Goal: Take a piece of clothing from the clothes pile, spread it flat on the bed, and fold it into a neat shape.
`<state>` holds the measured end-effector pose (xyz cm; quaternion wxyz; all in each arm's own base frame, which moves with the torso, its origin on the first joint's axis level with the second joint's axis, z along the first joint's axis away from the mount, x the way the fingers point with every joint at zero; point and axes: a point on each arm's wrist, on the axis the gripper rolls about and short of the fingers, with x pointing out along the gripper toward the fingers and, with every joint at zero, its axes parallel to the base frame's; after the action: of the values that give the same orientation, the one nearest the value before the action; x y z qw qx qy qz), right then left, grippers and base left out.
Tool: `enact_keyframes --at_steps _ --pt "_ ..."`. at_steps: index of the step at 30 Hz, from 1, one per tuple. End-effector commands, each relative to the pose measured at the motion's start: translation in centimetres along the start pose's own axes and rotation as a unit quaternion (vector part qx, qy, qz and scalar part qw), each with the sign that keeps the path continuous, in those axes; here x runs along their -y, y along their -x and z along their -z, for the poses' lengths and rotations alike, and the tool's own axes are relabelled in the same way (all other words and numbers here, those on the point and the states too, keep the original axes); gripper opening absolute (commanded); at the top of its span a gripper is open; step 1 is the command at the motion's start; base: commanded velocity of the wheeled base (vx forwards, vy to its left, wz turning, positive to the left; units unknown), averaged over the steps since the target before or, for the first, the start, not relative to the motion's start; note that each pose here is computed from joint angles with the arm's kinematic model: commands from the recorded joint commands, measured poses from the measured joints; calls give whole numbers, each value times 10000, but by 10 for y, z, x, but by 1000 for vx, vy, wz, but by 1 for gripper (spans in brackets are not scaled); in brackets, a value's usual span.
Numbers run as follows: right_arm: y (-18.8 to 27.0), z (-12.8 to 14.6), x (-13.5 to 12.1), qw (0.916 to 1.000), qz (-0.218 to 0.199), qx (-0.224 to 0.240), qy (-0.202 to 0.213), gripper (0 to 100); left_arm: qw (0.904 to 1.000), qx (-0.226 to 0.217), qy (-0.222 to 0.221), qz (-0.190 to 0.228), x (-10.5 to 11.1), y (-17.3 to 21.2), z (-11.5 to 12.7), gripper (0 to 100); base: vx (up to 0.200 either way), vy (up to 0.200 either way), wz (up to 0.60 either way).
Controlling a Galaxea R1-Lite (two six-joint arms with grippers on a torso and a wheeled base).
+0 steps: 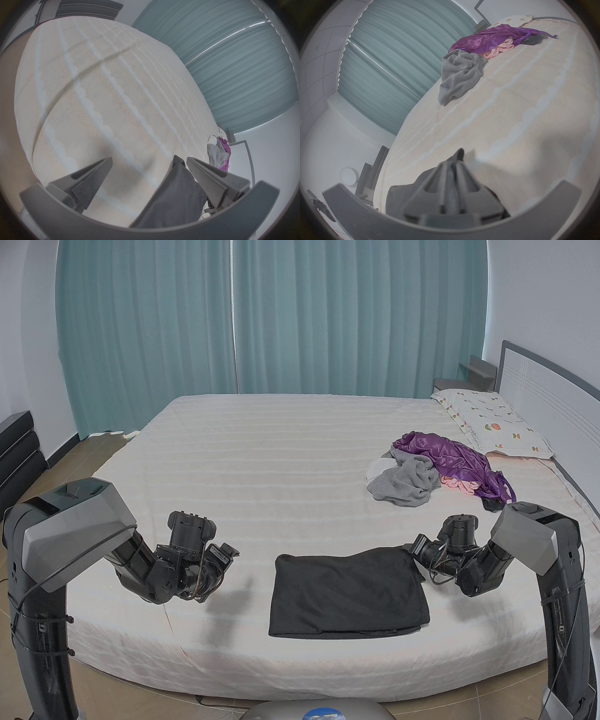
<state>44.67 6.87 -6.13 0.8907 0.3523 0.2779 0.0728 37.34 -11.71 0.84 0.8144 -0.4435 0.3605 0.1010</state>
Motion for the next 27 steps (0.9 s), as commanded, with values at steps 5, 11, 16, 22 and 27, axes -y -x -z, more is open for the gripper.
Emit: enact_keyframes --at_steps 5,11,16,22,27 --pt "-2 -3 7 9999 58 58 -68 0 10000 1 -6 -17 -1 -1 1 100 0 0 0" --pt "-2 -12 9 9994 60 187 -302 0 10000 -4 -12 -14 0 -1 1 100 0 0 0" --pt "-3 -14 10 9993 64 203 -307 0 10000 -4 -12 -14 0 -1 1 100 0 0 0" --pt "-4 -14 11 9993 89 187 -317 0 10000 -4 -12 -14 0 -1 1 100 0 0 0" --pt "-5 -14 11 9993 90 197 -315 100 10000 -4 -4 -14 0 -1 1 100 0 0 0"
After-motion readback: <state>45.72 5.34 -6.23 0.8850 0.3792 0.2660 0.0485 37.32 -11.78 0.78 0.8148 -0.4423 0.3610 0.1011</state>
